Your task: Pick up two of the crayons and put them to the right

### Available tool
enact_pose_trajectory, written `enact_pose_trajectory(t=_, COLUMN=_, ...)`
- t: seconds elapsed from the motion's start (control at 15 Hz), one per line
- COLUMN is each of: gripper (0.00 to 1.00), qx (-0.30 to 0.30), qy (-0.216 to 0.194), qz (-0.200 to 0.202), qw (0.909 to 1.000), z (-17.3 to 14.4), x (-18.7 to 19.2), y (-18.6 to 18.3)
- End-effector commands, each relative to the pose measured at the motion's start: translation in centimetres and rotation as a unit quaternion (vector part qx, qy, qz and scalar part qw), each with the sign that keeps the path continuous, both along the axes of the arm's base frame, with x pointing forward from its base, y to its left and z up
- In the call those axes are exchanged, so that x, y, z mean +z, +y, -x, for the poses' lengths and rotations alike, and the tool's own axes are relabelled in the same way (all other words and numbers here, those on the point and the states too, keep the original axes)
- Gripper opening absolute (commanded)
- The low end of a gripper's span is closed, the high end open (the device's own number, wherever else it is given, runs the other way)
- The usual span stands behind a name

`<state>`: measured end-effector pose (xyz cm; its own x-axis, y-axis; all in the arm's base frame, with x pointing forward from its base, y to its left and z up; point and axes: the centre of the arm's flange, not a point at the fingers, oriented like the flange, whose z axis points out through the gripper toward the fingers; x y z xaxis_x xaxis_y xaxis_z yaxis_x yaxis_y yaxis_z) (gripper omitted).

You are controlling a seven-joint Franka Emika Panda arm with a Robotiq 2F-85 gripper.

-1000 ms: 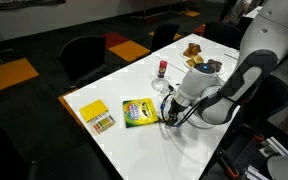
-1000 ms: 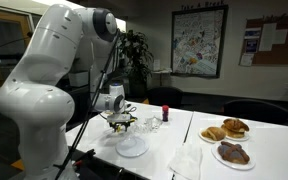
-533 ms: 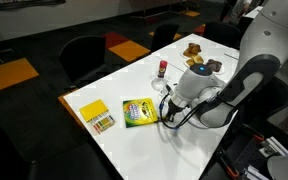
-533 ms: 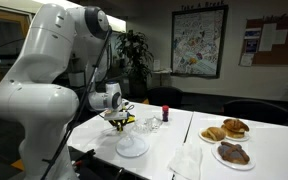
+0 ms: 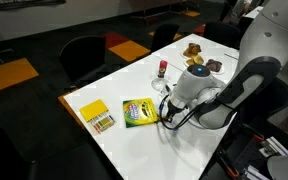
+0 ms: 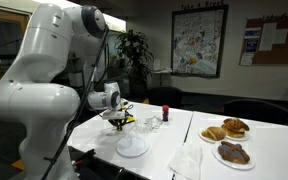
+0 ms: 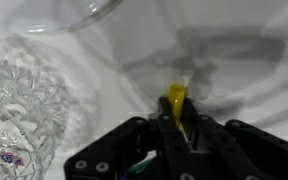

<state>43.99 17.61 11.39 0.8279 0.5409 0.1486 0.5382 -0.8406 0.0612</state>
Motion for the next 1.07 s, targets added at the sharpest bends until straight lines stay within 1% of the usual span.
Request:
enact_pose_trajectory(t=0.0, gripper=0.04, qx=-0.016, qy=0.035, qz=0.0, qw=0.9993, z=1.6, x=0.7, y=0.4)
enact_pose_trajectory(t=0.13, gripper=0.04, qx=-0.014, qy=0.055, qz=-0.004, qw=0.9984, z=3.2, x=1.3, y=1.1)
enact_pose_trajectory(t=0.33, gripper=0.04, qx=0.002, qy=0.085, qz=-0.009, qw=0.9964, z=6.5, x=2.4, y=2.5)
enact_pose_trajectory(t=0.53, gripper=0.04, qx=0.011, qy=0.104, qz=0.002, qw=0.9945, z=9.9, x=3.1, y=3.4)
enact_pose_trajectory(t=0.6, gripper=0.04, qx=0.008, qy=0.103, qz=0.006, qw=0.9946, z=10.6, x=3.3, y=3.4)
enact_pose_trajectory(t=0.73, gripper=0.04, qx=-0.003, qy=0.103, qz=0.009, qw=0.9947, z=11.7, x=3.5, y=3.1)
enact_pose_trajectory(t=0.87, gripper=0.04, qx=-0.021, qy=0.103, qz=0.017, qw=0.9943, z=11.9, x=3.4, y=2.5)
enact_pose_trajectory(t=1.0, gripper=0.04, qx=-0.044, qy=0.127, qz=0.017, qw=0.9909, z=12.0, x=3.3, y=1.7)
